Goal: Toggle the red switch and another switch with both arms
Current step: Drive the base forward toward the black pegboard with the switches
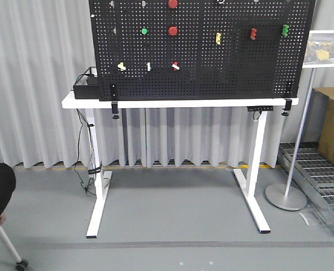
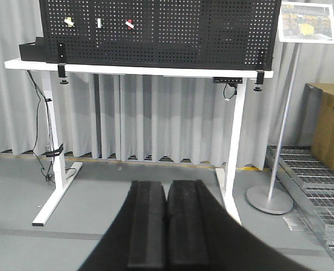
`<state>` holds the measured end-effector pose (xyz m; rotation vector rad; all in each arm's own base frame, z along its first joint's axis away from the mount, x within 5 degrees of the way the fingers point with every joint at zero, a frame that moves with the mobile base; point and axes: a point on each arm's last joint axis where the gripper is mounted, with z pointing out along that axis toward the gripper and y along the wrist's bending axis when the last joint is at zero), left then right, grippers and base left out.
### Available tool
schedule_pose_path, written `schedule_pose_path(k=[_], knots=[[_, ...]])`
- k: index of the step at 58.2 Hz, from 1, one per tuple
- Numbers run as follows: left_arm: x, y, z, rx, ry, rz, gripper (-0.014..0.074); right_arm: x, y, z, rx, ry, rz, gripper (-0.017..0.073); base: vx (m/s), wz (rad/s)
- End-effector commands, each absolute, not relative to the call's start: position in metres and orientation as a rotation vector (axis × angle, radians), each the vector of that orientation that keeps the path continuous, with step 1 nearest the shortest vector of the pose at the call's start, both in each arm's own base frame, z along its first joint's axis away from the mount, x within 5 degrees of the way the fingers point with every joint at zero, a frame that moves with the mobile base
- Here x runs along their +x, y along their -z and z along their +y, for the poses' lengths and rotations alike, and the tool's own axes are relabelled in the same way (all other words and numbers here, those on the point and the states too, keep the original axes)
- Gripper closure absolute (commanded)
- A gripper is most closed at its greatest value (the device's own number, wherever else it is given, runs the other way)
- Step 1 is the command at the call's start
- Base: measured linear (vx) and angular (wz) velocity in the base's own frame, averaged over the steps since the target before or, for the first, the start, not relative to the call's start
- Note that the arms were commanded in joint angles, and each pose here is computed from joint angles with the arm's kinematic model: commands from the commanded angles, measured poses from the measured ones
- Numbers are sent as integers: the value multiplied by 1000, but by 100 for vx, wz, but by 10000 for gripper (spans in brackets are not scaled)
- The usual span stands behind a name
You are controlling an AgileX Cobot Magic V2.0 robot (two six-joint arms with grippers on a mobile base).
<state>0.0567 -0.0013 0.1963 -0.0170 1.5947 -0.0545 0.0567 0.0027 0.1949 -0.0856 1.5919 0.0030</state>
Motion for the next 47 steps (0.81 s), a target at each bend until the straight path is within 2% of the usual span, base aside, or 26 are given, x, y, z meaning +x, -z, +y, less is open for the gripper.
schedule_pose_path(k=[1, 47], knots=[[57, -199, -2, -22, 68, 1520, 591, 56, -201, 4, -95, -3, 1510, 566, 0, -1], [57, -199, -2, -22, 68, 1520, 591, 56, -201, 4, -95, -3, 1510, 566, 2, -1]])
